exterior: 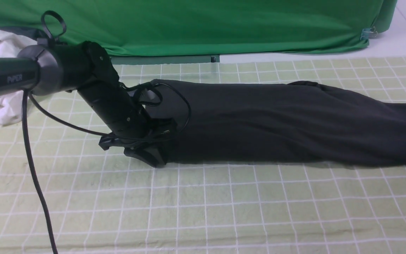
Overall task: Fold a long-sleeved shirt over a green coffee tablecloth.
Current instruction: 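Fold the right end of the dark garment over onto its left end with the right gripper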
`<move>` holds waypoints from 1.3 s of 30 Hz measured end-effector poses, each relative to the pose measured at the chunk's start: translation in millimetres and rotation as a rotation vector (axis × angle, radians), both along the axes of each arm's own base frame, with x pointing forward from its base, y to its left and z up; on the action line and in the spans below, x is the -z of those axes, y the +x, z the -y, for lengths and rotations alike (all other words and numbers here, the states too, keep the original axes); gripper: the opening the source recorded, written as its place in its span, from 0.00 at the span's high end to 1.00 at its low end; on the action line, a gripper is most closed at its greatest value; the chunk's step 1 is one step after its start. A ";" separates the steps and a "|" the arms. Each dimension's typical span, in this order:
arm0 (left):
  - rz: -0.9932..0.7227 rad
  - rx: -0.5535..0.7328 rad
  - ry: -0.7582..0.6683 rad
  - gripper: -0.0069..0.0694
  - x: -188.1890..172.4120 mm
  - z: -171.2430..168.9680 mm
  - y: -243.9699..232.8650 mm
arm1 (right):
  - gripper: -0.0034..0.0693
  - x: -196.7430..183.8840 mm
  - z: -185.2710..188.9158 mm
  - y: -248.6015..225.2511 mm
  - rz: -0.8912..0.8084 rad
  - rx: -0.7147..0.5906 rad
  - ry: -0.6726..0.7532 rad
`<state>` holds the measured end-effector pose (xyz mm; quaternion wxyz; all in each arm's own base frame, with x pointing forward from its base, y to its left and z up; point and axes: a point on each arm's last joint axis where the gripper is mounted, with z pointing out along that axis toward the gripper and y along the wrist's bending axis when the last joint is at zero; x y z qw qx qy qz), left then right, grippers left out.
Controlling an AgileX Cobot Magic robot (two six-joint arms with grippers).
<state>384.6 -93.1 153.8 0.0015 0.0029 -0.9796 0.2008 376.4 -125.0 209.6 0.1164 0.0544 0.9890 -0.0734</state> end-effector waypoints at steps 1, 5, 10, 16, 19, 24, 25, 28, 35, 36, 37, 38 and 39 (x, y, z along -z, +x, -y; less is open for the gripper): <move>-0.013 0.000 -0.003 0.83 -0.5 -2.1 -0.9 | 0.92 -0.6 -0.2 -0.6 -0.003 0.001 0.002; -0.056 0.044 0.015 0.84 -9.8 -5.5 -10.2 | 0.92 -5.5 -3.7 -8.4 -0.058 0.010 0.033; -0.035 0.060 0.014 0.84 -38.5 -8.5 -34.2 | 0.92 -28.7 -7.4 -26.6 -0.118 0.010 0.053; -0.064 0.115 0.053 0.84 -47.1 -7.5 -80.5 | 0.92 -69.3 -5.3 -58.1 -0.125 0.042 0.064; -0.070 0.156 0.071 0.84 -45.7 -0.8 -102.3 | 0.92 -85.6 -1.6 -83.5 -0.108 0.069 0.051; -0.049 0.172 0.090 0.79 -49.5 2.0 -107.1 | 0.92 -83.2 -4.4 -101.3 -0.106 0.078 0.048; -0.056 0.169 0.091 0.76 -49.4 1.8 -107.7 | 0.92 -80.5 -4.8 -102.3 -0.108 0.079 0.049; -0.088 0.176 0.104 0.63 -48.9 0.4 -110.8 | 0.92 -73.3 -5.1 -105.1 -0.131 0.077 0.047; -0.131 0.192 0.109 0.31 -57.3 -0.3 -113.9 | 0.92 -73.4 1.1 -99.8 -0.070 0.063 -0.024; -0.117 0.179 0.108 0.25 -62.6 0.0 -112.3 | 0.92 -74.6 3.3 -95.7 -0.021 0.067 -0.044; -0.100 0.173 0.103 0.21 -67.5 0.5 -111.0 | 0.92 -75.3 4.5 -93.5 0.005 0.067 -0.057; -0.074 0.171 0.098 0.17 -74.1 1.1 -109.2 | 0.92 -76.5 6.2 -90.3 0.044 0.064 -0.074; -0.071 0.171 0.097 0.17 -75.3 1.2 -109.0 | 0.92 -76.7 6.5 -89.9 0.049 0.064 -0.077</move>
